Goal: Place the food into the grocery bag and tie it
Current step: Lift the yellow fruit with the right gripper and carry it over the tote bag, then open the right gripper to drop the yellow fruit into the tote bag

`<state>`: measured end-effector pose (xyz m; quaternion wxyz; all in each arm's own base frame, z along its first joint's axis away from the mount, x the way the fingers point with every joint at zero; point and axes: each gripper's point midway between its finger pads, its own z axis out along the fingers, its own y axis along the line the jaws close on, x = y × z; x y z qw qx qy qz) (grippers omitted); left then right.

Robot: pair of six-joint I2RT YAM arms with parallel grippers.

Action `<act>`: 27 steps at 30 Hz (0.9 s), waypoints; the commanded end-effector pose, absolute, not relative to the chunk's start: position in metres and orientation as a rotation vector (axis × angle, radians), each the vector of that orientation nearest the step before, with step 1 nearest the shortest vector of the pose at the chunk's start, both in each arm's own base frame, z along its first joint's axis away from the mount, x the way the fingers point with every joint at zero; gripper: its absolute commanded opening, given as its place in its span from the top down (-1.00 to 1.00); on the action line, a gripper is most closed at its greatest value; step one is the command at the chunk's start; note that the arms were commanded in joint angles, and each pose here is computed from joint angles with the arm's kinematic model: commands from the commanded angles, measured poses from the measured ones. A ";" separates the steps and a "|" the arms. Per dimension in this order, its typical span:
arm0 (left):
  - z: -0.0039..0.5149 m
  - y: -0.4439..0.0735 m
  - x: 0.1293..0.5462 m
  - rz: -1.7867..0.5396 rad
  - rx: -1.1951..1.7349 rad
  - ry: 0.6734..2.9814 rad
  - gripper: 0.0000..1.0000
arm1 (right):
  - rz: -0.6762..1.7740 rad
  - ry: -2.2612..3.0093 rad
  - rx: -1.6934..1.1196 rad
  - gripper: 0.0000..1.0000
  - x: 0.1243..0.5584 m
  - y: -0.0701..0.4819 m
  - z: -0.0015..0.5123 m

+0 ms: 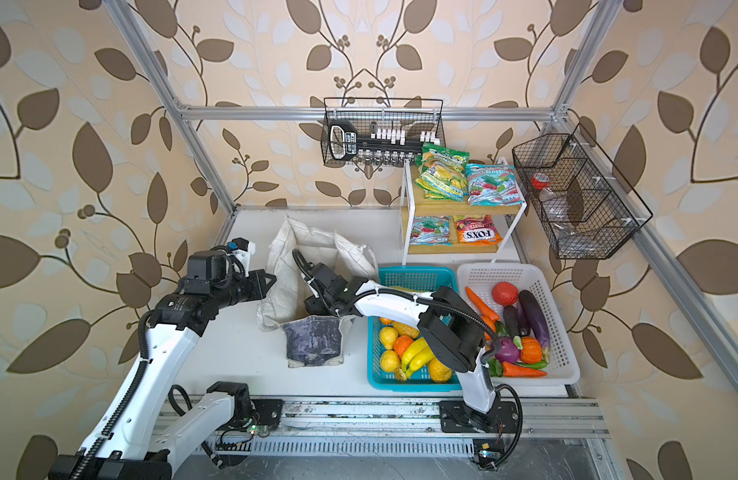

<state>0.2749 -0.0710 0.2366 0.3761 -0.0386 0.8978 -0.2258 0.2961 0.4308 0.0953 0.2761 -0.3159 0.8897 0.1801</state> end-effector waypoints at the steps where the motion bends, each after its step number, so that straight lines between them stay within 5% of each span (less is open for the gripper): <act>1: 0.238 -0.073 0.276 -0.571 -0.062 2.289 1.00 | 0.336 2.480 -0.918 -0.16 0.291 0.411 0.057; 27: 0.248 -0.078 0.272 -0.608 -0.040 2.249 1.00 | 0.368 2.540 -0.752 -0.46 0.327 0.430 0.043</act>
